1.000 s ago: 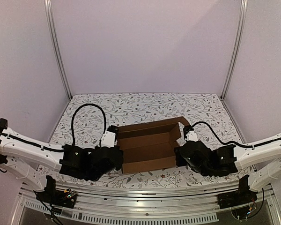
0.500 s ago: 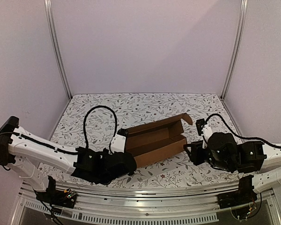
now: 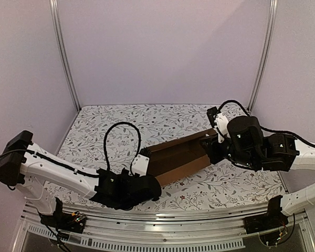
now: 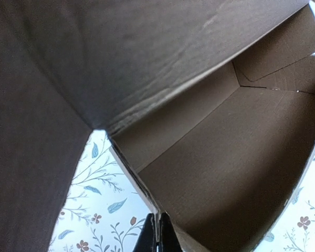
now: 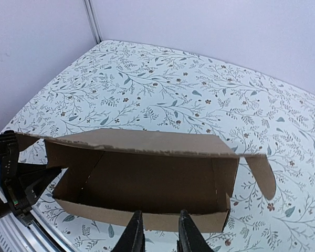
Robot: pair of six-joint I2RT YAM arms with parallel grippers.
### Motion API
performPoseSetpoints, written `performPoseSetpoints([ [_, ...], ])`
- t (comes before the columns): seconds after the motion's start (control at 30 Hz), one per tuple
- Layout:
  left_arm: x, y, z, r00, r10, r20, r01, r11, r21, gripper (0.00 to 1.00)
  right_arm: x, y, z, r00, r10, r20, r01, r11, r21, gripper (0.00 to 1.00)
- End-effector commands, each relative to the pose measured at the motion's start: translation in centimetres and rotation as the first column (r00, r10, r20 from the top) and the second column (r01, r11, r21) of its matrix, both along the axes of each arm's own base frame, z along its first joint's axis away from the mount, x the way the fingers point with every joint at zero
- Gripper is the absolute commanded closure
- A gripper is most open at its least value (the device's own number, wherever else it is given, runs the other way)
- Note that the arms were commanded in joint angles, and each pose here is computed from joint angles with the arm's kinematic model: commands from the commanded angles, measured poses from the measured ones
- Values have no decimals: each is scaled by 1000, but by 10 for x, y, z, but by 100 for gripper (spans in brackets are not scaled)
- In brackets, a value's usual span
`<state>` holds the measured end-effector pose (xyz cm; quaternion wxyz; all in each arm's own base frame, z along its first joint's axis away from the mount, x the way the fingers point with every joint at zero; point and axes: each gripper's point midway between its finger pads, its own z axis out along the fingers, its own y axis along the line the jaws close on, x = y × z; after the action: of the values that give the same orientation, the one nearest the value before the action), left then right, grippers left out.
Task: Fold the paper box
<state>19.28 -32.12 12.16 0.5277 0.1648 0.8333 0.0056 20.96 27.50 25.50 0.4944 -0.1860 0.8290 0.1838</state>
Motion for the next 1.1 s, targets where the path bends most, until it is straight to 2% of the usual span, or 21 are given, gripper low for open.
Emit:
performPoseSetpoints([
  [0.0,-12,7,-47,992,-82,-97,100,975,198,100,14,29,27,994,108,18,-108,994,-24,86],
  [0.07,-11,1,-49,992,-96,-86,112,972,209,100,21,43,36,990,143,12,-143,990,-12,93],
  [0.23,-5,-10,-57,990,-118,-83,134,962,236,100,45,68,41,986,165,-7,-165,986,-10,100],
  [0.37,0,-19,-53,988,-142,-67,154,954,257,100,71,81,31,986,158,-49,-158,987,-3,100],
  [0.57,2,-28,-50,985,-159,-64,171,946,276,100,101,97,-14,978,138,-159,-139,990,1,100],
  [0.73,1,-29,-50,983,-163,-80,180,942,282,100,107,104,-56,965,121,-233,-131,991,-29,100],
  [0.93,-2,-28,-48,979,-176,-103,198,940,279,100,111,106,-84,953,103,-284,-121,992,-46,100],
  [1.07,-5,-32,-48,972,-192,-132,222,935,277,86,112,107,-102,943,100,-317,-126,990,-62,100],
])
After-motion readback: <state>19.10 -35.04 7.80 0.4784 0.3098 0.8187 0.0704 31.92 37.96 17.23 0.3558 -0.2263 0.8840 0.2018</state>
